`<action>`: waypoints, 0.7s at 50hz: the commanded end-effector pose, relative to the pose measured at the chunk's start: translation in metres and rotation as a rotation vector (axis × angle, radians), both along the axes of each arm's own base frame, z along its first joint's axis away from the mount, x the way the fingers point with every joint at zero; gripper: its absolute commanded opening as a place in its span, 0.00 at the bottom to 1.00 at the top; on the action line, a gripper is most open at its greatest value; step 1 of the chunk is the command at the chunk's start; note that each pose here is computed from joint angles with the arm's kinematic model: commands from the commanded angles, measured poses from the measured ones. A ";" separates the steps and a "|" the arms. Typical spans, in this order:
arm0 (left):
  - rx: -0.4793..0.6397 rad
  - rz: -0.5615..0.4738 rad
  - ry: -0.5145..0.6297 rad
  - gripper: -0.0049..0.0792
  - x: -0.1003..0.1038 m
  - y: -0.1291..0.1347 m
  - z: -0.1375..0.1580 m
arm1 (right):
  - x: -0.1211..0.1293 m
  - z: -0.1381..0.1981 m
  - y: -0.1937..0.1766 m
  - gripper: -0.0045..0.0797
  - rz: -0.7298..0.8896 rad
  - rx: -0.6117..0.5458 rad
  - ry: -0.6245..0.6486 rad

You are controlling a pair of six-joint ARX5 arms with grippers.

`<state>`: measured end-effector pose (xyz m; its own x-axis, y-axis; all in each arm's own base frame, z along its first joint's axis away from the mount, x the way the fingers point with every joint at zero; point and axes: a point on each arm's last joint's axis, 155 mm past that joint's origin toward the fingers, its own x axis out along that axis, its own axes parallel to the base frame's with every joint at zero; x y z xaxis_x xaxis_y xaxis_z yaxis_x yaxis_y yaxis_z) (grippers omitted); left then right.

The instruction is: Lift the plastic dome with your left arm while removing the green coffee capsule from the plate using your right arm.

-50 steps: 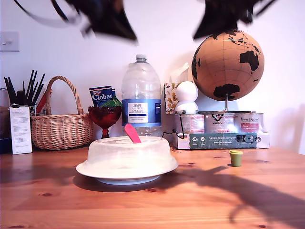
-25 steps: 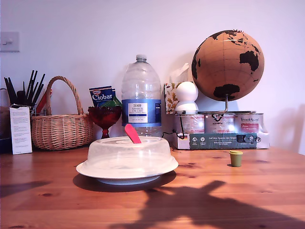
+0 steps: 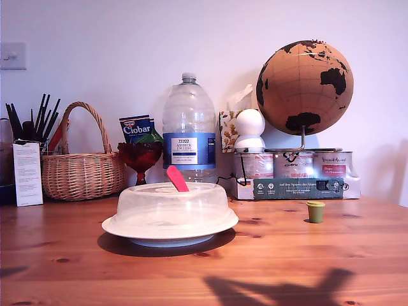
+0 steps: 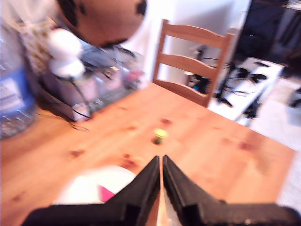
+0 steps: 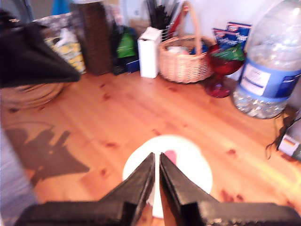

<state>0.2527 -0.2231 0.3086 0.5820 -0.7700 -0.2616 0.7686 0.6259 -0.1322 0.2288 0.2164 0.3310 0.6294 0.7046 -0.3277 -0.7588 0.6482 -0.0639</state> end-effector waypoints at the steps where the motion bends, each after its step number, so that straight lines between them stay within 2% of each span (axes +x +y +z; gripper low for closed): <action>1: -0.016 -0.009 -0.022 0.04 -0.003 -0.002 0.006 | -0.002 -0.010 0.006 0.04 0.016 -0.003 0.029; 35: -0.022 -0.018 -0.030 0.04 -0.004 -0.004 0.008 | -0.011 -0.035 0.001 0.04 0.013 -0.066 0.123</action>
